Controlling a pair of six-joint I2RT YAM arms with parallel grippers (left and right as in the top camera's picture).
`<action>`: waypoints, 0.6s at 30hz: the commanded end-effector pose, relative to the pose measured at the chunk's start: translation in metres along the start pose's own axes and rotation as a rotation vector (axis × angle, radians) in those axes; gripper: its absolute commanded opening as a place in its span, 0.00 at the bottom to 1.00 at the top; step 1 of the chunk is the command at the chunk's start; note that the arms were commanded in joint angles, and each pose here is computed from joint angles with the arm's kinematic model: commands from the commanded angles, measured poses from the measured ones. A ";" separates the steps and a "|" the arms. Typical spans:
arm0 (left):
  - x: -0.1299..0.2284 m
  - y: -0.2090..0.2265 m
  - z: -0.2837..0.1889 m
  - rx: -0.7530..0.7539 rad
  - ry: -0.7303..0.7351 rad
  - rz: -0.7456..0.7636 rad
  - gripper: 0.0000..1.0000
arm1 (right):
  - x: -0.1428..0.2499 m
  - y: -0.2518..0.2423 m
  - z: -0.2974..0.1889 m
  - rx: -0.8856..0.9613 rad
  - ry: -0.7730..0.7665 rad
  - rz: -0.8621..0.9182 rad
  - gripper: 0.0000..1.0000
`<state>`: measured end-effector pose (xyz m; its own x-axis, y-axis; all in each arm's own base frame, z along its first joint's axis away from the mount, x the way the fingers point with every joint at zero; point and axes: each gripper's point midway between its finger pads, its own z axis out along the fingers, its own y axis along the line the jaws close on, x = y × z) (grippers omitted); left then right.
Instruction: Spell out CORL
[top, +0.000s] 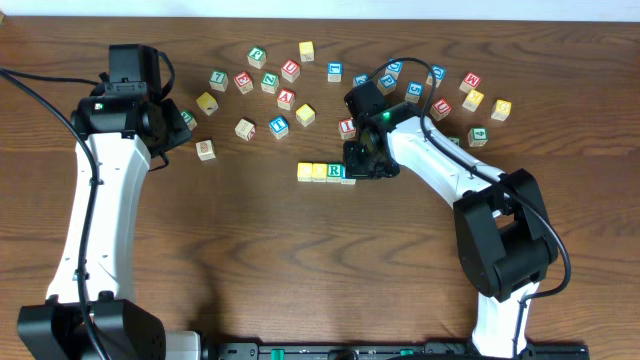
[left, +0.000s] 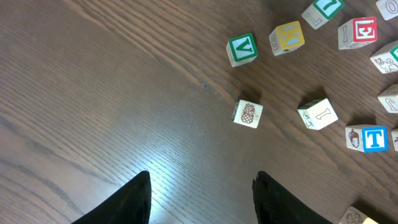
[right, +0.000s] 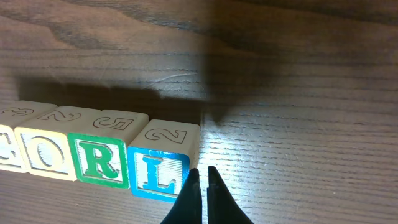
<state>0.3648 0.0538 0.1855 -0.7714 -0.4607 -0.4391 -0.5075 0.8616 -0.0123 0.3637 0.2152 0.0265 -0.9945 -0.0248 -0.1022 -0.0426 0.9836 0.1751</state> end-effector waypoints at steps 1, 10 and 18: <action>0.003 0.002 0.004 -0.014 0.015 -0.007 0.52 | 0.005 0.003 0.004 -0.002 0.014 0.005 0.01; 0.001 0.002 0.004 -0.011 0.008 0.004 0.52 | -0.012 -0.005 -0.007 -0.010 -0.015 0.005 0.01; -0.019 -0.004 -0.010 0.018 -0.061 0.065 0.52 | -0.039 -0.013 -0.065 -0.032 -0.106 -0.053 0.09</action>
<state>0.3699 0.0541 0.1888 -0.7799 -0.4265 -0.4581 -0.4774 0.8787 -0.0053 0.3809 0.1950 0.0510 -0.9934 -0.0222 -0.1125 -0.0415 0.9842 0.1724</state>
